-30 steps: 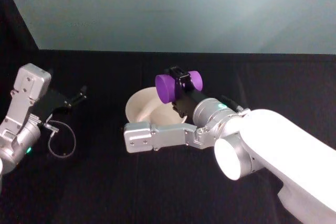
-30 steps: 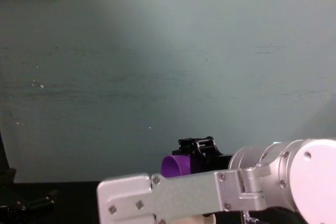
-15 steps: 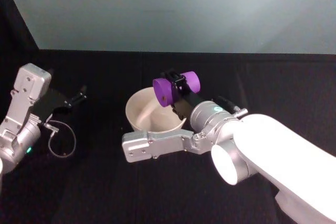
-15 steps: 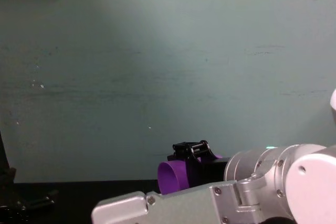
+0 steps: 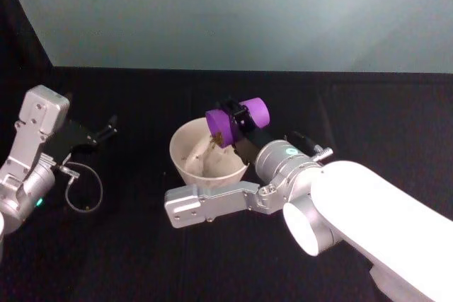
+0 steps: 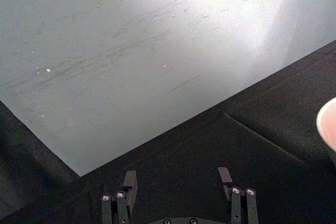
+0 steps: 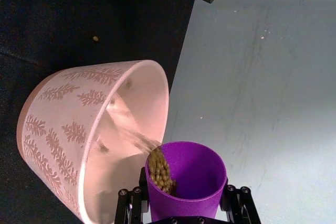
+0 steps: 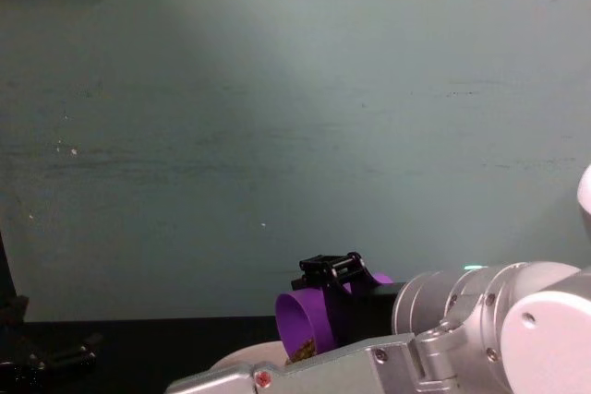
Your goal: Pick up the cup and pour the mung beans from the cup into the bowl.
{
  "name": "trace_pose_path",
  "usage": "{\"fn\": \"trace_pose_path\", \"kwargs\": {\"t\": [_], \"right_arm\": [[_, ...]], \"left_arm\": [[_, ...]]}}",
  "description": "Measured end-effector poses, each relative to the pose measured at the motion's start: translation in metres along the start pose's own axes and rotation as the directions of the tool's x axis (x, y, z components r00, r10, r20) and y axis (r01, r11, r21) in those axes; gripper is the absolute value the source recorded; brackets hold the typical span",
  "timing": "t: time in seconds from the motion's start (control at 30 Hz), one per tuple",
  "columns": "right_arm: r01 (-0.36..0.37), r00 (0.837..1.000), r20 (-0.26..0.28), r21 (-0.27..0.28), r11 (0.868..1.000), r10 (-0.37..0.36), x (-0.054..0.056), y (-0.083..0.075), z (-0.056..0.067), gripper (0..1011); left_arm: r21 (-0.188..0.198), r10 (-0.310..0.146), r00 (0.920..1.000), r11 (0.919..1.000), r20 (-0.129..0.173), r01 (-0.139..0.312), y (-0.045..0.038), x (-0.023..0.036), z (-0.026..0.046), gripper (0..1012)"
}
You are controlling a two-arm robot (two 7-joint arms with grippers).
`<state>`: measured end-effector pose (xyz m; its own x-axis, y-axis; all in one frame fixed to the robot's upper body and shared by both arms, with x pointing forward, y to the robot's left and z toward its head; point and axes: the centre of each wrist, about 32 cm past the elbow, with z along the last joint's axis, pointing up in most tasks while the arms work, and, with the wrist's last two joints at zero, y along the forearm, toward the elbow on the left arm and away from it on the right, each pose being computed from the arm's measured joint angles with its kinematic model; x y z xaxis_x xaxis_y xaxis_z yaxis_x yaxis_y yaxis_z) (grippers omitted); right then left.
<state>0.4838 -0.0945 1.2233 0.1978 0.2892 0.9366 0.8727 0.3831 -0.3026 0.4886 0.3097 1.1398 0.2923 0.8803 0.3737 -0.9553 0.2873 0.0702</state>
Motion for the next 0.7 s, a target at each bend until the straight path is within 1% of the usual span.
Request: {"fn": "trace_pose_path", "kwargs": {"t": [0.7], "right_arm": [[0.001, 1.000, 0.006, 0.000, 1.000, -0.001, 0.0004, 0.0002, 0.0007, 729]], "left_arm": [[0.000, 0.000, 1.0000, 1.0000, 0.000, 0.000, 0.0000, 0.0000, 0.0000, 1000]]}}
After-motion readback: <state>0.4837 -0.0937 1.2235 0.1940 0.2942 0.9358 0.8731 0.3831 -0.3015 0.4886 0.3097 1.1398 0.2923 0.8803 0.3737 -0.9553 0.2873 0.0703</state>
